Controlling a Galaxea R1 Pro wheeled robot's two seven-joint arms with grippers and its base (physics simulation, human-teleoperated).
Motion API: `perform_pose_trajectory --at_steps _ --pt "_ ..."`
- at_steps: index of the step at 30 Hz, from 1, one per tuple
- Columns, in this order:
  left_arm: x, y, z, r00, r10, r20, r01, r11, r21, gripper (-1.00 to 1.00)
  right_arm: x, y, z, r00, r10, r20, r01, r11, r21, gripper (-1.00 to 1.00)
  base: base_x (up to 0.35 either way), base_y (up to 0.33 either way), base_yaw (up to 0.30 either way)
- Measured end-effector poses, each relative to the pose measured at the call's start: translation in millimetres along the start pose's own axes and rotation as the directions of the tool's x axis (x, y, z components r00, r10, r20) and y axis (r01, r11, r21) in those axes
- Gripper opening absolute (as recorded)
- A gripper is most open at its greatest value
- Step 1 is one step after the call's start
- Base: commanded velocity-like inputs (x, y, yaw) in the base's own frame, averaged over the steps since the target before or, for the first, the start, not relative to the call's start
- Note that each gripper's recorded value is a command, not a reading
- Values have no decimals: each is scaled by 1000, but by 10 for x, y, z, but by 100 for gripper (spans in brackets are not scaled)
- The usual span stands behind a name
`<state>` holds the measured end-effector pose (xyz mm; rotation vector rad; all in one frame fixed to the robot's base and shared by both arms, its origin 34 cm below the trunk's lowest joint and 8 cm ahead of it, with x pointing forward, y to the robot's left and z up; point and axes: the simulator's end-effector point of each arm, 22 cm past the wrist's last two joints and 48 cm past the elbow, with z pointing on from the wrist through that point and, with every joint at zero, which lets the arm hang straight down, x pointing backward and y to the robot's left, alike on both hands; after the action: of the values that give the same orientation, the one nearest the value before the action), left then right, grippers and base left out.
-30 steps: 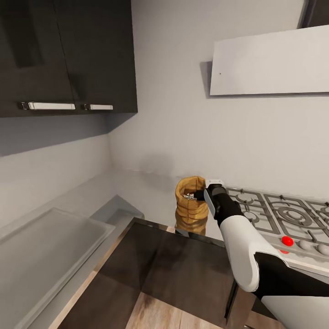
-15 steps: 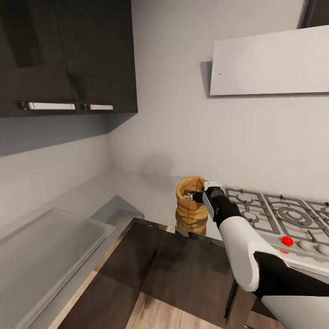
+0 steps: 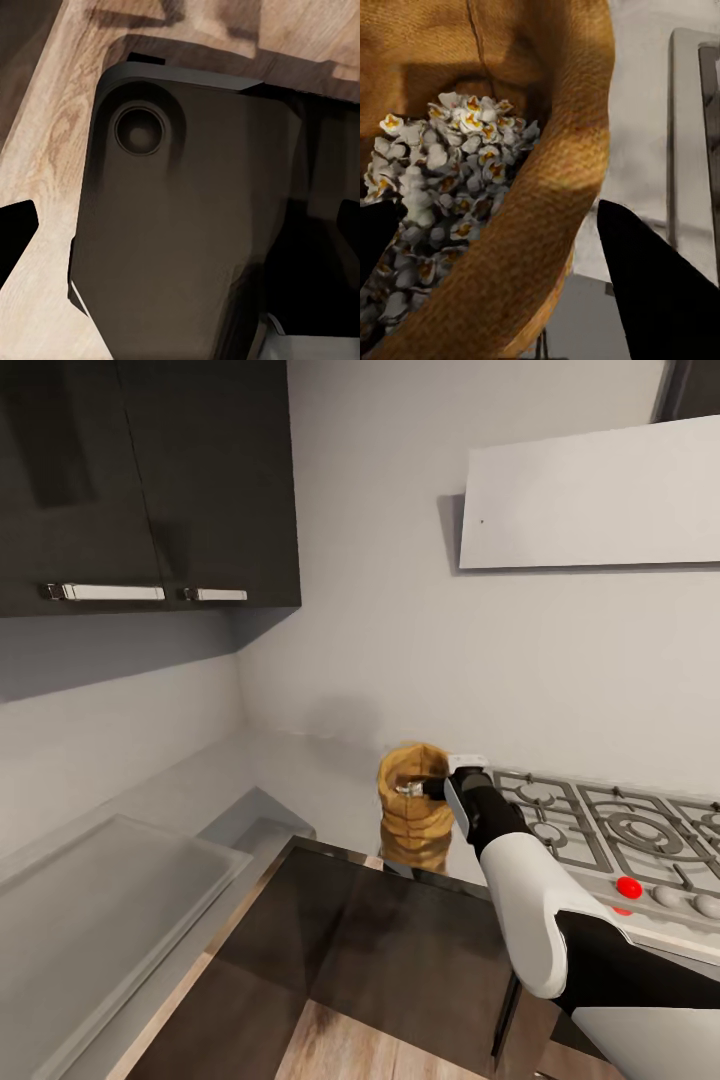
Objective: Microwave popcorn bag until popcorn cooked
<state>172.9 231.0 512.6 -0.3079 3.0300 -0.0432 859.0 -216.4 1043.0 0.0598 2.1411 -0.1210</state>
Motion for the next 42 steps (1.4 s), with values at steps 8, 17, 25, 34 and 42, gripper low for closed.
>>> perform_pose_trajectory --at_steps 8,17,25,34,42 --pt "0 -3 0 1000 0 0 0 1000 1 100 138 -51 37 999 6 -34 -5 999 33 -100 0 0 0" --pt "0 0 0 1000 0 0 0 1000 0 100 136 -82 35 999 6 -34 -4 999 47 -100 0 0 0" --pt "0 0 0 1000 -1 0 1 1000 0 100 -290 -342 -228 999 35 1 -35 995 88 -100 0 0 0" --pt "-1 0 0 1000 -2 0 2 1000 0 100 -419 -505 -473 998 54 -43 -49 993 110 -100 0 0 0" --pt "2 -11 0 1000 -2 -1 2 1000 1 100 -547 -652 -711 995 78 -57 -70 989 127 -100 0 0 0"
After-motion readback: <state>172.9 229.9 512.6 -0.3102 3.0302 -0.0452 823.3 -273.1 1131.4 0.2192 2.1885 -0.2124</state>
